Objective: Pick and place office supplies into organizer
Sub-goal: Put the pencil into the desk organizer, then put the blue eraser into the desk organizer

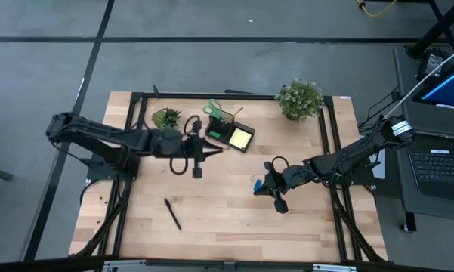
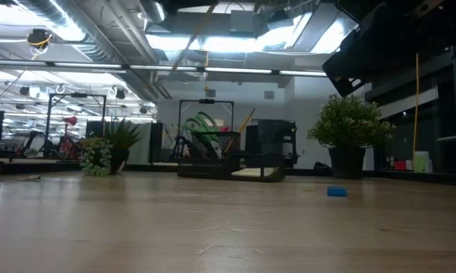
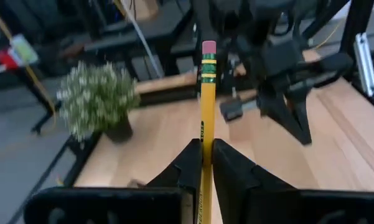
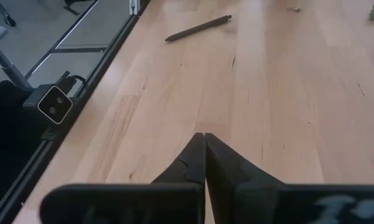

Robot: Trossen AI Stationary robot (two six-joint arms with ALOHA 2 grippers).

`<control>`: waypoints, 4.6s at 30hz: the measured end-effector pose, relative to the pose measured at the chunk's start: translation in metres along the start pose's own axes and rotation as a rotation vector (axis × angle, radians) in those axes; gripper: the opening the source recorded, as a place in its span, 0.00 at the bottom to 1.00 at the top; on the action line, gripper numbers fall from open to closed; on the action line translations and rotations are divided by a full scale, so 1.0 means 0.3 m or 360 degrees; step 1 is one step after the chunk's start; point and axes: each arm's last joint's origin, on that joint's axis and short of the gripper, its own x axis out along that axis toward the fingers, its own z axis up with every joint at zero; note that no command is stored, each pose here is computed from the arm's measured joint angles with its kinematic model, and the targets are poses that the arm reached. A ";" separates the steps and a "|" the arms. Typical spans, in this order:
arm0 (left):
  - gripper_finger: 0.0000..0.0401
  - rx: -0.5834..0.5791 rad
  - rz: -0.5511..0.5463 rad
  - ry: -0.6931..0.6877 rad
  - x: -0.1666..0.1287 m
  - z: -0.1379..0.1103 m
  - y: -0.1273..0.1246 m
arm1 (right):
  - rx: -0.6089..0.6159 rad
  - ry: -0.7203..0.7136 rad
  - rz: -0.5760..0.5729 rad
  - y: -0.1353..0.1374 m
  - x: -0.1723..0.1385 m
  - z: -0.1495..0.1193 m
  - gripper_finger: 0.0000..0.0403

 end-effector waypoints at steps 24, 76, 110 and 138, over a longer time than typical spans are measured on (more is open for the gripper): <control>0.07 -0.0246 0.0315 -0.0607 0.015 -0.246 0.366 | -0.0113 -0.0094 0.0015 0.004 -0.001 0.019 0.02; 0.08 -0.0495 0.0358 -0.0491 0.235 -0.562 0.458 | -0.0163 -0.0117 -0.0107 -0.003 -0.001 0.021 0.02; 0.18 -0.0456 0.0266 -0.0384 0.244 -0.580 0.444 | -0.0159 -0.0105 -0.0108 -0.003 -0.001 0.018 0.02; 0.16 -0.0149 -0.0277 -0.0460 0.146 -0.324 0.206 | 0.0051 -0.0127 -0.0041 0.020 -0.001 0.071 0.02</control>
